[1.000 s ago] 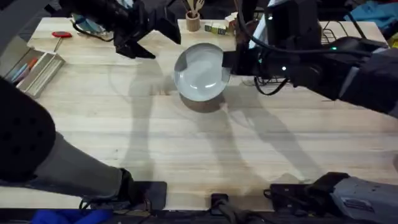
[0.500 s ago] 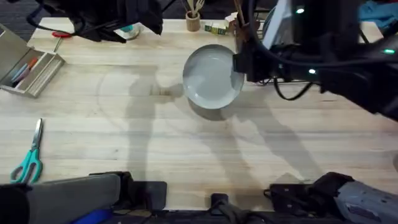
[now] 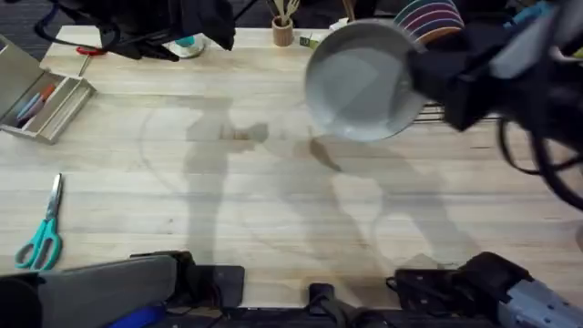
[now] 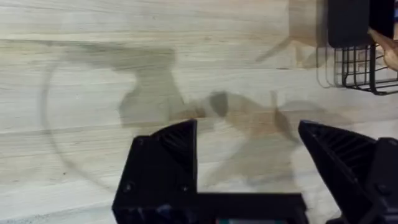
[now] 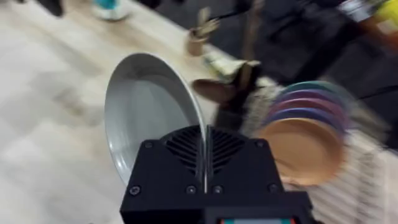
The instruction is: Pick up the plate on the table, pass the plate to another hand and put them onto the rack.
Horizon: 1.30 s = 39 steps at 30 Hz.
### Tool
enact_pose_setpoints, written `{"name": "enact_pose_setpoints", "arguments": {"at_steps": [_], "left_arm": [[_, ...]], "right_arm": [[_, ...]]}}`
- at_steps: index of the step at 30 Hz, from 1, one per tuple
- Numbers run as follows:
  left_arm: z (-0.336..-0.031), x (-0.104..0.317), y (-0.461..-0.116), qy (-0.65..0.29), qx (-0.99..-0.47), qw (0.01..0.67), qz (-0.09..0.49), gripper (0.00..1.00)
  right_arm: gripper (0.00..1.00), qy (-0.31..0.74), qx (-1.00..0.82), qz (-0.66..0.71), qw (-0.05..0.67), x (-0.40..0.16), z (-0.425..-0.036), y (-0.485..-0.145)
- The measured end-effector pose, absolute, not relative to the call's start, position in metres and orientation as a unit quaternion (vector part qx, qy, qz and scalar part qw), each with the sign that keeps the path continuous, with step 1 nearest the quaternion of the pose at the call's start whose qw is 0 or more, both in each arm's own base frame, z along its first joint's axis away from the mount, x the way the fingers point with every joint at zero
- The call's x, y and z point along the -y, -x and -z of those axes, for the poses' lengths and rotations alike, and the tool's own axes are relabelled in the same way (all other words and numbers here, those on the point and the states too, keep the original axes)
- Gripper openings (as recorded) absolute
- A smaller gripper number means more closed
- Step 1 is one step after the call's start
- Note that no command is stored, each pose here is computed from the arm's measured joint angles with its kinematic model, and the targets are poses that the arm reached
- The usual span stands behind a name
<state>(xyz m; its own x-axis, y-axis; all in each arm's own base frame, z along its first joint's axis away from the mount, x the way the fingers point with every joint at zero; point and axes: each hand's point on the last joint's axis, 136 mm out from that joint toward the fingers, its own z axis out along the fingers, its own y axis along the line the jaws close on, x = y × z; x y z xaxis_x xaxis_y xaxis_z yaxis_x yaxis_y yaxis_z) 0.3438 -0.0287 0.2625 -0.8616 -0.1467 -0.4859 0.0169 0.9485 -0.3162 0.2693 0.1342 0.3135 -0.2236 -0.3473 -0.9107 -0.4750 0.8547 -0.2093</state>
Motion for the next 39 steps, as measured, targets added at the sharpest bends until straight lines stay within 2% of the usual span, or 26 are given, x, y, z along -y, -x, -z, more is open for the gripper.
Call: {"name": "enact_pose_setpoints", "arguments": {"at_steps": [6,15,25,31,35,36,39], "left_arm": [[-0.263,0.029,-0.344,0.034,-0.952,0.261,0.157,0.993],[-0.263,0.029,-0.344,0.034,-0.952,0.261,0.156,0.994],[-0.262,0.029,-0.344,0.034,-0.952,0.261,0.156,0.994],[-0.262,0.028,-0.344,0.034,-0.952,0.261,0.156,0.993],[-0.262,0.028,-0.344,0.035,-0.952,0.261,0.155,0.993],[-0.262,0.028,-0.344,0.035,-0.952,0.261,0.155,0.993],[-0.262,0.028,-0.344,0.035,-0.952,0.261,0.155,0.993]], "right_arm": [[0.03,0.263,-0.756,0.048,0.598,-0.091,-0.335,-0.269],[0.03,0.265,-0.754,0.176,0.575,-0.035,-0.336,-0.282],[0.03,0.262,-0.726,0.287,0.567,0.011,-0.356,-0.295],[0.03,0.284,-0.712,0.344,0.542,0.03,-0.356,-0.317],[0.03,0.317,-0.699,0.375,0.52,0.034,-0.352,-0.335],[0.03,0.371,-0.687,0.389,0.489,0.03,-0.337,-0.348],[0.03,0.428,-0.67,0.392,0.463,0.023,-0.322,-0.358]]}}
